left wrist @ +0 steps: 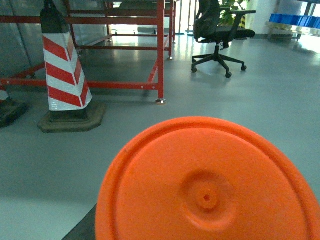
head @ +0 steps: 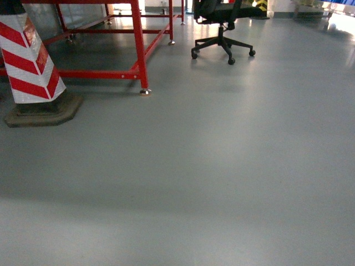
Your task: Pick capacitor and pack into box
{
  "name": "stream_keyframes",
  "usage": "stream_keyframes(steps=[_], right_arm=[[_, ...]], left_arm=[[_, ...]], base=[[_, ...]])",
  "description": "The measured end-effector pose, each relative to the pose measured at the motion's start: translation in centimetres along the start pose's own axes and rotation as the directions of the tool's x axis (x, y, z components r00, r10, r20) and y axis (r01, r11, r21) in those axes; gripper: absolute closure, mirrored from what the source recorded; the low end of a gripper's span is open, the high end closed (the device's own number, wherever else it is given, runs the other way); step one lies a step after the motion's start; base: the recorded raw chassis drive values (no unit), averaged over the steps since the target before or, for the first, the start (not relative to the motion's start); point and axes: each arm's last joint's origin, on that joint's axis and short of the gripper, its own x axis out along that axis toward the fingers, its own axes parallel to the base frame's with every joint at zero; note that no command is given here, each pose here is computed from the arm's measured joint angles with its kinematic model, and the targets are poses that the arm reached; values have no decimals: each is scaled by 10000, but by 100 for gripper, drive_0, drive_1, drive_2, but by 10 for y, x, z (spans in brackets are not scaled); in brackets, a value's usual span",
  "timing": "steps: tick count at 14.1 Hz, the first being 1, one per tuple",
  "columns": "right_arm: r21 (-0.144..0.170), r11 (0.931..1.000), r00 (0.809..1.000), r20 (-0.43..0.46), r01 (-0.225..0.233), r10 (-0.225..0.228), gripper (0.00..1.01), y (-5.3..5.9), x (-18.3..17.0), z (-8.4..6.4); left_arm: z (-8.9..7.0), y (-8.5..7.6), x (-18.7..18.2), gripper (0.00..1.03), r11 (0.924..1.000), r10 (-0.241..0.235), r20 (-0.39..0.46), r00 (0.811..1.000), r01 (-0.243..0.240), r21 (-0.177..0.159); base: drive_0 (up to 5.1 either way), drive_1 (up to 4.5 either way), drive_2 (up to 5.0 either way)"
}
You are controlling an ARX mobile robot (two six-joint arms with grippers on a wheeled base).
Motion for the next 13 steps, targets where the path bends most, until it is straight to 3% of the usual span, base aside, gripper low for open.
stream_keyframes(steps=[13], right_arm=[[0, 10000, 10000, 34, -4, 4, 3, 0, 0, 0]], left_arm=[[0, 0, 0, 60, 10000, 19, -4, 10000, -19, 0]], base=[[-498, 248, 248]])
